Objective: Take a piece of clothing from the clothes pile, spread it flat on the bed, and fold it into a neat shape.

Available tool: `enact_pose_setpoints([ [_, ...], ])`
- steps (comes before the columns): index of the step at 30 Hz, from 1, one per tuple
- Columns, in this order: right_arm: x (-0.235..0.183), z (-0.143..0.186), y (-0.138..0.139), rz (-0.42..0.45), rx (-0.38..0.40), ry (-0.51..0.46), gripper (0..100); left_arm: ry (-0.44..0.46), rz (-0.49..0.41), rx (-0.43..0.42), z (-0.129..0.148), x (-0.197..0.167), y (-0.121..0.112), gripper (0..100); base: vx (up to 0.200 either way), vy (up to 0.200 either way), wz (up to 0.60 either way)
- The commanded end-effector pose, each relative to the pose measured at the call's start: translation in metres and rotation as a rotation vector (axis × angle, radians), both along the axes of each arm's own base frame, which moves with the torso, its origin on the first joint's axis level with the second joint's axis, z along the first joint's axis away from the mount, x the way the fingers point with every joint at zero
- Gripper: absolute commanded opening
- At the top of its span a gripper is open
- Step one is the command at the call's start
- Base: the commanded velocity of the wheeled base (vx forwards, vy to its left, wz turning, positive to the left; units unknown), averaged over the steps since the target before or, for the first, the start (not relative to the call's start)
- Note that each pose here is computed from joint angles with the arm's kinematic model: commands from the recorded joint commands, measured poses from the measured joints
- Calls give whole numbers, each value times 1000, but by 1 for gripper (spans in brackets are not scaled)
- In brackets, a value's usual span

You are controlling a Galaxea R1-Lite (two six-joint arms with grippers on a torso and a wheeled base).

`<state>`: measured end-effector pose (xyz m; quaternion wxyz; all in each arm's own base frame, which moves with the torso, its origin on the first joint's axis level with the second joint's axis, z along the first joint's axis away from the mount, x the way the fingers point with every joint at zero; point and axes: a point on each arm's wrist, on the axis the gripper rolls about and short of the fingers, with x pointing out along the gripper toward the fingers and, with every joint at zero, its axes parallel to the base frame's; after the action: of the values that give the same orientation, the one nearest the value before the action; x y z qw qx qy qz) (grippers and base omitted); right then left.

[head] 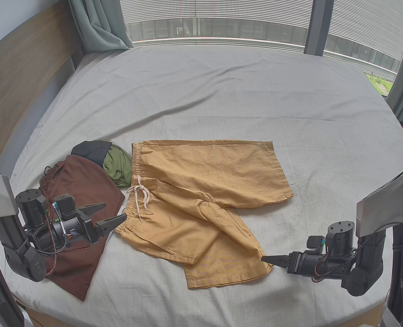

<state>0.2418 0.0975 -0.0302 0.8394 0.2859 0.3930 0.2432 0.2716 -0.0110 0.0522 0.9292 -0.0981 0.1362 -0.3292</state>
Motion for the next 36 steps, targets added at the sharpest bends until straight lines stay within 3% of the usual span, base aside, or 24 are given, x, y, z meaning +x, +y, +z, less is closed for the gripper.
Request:
enact_pose_setpoints([
  [1, -1, -2, 9, 20, 16, 16, 100, 1, 2, 0, 0, 0, 1, 100, 0, 0, 0],
  [9, -5, -4, 19, 52, 20, 27, 100, 1, 0, 0, 0, 0, 0, 100, 0, 0, 0],
  [14, -1, -1, 30, 39, 78, 45, 100, 1, 2, 1, 0, 0, 0, 100, 0, 0, 0],
  [32, -4, 14, 24, 20, 93, 17, 100, 6, -2, 2, -2, 0, -1, 100, 0, 0, 0],
  [33, -4, 14, 24, 20, 93, 18, 0, 3, -2, 4, -2, 0, -1, 100, 0, 0, 0],
  [36, -4, 12, 24, 17, 89, 23, 0, 0, -4, 9, -2, 0, -1, 100, 0, 0, 0],
])
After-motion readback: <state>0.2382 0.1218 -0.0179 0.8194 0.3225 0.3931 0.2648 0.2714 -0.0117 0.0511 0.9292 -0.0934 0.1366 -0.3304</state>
